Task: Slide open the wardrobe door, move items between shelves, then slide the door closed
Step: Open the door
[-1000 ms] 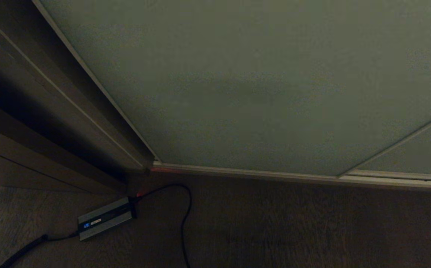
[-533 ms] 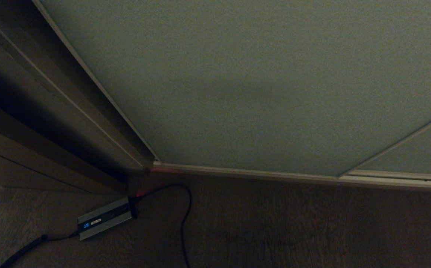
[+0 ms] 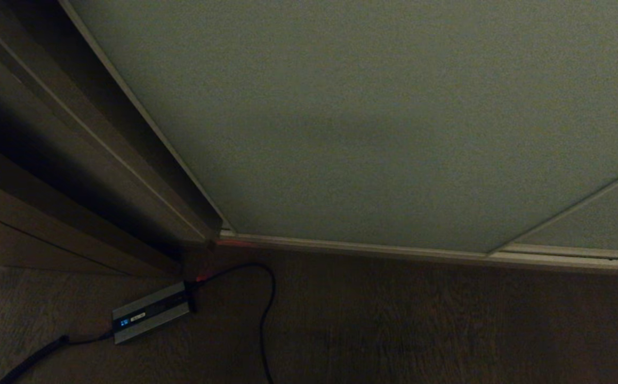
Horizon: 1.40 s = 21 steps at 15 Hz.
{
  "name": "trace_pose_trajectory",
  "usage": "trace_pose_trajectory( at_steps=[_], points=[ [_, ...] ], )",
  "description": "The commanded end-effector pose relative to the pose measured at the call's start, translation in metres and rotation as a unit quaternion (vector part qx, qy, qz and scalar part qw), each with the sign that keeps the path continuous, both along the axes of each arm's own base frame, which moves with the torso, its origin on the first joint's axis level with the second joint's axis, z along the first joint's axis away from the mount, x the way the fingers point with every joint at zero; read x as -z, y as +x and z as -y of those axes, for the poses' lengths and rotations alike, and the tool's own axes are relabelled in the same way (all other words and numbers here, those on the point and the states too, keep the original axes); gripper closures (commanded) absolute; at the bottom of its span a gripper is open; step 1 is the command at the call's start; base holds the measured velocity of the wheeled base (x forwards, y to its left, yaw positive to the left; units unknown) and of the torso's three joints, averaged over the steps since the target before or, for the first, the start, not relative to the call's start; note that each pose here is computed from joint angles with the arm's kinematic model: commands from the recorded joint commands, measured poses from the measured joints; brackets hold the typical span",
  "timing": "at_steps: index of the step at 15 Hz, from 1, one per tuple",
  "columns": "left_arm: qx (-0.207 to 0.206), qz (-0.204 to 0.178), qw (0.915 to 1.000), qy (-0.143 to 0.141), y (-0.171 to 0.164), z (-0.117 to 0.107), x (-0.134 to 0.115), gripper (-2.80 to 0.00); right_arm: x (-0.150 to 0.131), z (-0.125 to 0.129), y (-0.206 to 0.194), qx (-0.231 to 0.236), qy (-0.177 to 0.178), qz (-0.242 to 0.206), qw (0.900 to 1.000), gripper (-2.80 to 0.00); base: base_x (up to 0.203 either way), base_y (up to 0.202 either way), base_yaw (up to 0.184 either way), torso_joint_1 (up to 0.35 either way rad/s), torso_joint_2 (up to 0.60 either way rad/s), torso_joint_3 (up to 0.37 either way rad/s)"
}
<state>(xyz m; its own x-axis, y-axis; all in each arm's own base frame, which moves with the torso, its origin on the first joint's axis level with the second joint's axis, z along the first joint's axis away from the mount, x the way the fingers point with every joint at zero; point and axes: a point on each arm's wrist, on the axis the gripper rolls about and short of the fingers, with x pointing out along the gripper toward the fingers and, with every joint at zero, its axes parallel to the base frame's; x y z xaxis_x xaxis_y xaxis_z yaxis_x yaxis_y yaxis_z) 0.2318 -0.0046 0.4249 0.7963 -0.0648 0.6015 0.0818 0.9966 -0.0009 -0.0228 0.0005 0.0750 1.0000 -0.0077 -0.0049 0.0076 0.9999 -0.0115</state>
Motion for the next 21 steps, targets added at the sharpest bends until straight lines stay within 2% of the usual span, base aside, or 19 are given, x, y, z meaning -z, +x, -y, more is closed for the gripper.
trace_pose_trajectory(
  at_steps=[1,8,12,15,17,18,20,21],
  points=[
    [0.015,-0.005,0.9999,0.001,0.006,0.007,0.0,0.0,0.001,0.0,0.0,0.0,0.0,-0.002,1.0,0.0,0.0,0.0,0.0,0.0,0.0,0.0],
    [0.111,-0.049,0.9925,0.015,0.011,0.058,0.011,0.0,0.001,0.0,0.0,0.0,0.0,-0.002,1.0,0.0,0.0,0.0,0.0,0.0,0.0,0.0],
    [0.167,-0.079,0.9826,0.021,0.02,0.09,0.019,0.0,0.001,0.0,0.0,0.0,0.0,-0.002,1.0,0.0,0.0,0.0,0.0,0.0,0.0,0.0],
    [0.213,-0.102,0.9713,0.032,0.024,0.121,0.021,0.0,0.001,0.0,0.0,0.0,0.0,-0.002,1.0,0.0,0.0,0.0,0.0,0.0,0.0,0.0],
    [0.217,-0.098,0.971,0.026,0.024,0.122,0.02,0.0,0.001,0.0,0.0,0.0,0.0,-0.002,1.0,0.0,0.0,0.0,0.0,0.0,0.0,0.0],
    [0.208,-0.093,0.9734,0.023,0.021,0.118,0.015,0.0,0.001,0.0,0.0,0.0,0.0,-0.002,1.0,0.0,0.0,0.0,0.0,0.0,0.0,0.0],
    [0.152,-0.076,0.9855,0.004,0.009,0.09,0.002,0.0,0.001,0.0,0.0,0.0,0.0,-0.003,1.0,0.0,0.0,0.0,0.0,0.0,0.0,0.0],
    [0.128,-0.077,0.9887,0.001,0.001,0.076,-0.002,0.0,0.001,0.0,0.0,0.0,0.0,-0.001,1.0,0.0,0.0,0.0,0.0,0.0,0.0,0.0]
  ],
)
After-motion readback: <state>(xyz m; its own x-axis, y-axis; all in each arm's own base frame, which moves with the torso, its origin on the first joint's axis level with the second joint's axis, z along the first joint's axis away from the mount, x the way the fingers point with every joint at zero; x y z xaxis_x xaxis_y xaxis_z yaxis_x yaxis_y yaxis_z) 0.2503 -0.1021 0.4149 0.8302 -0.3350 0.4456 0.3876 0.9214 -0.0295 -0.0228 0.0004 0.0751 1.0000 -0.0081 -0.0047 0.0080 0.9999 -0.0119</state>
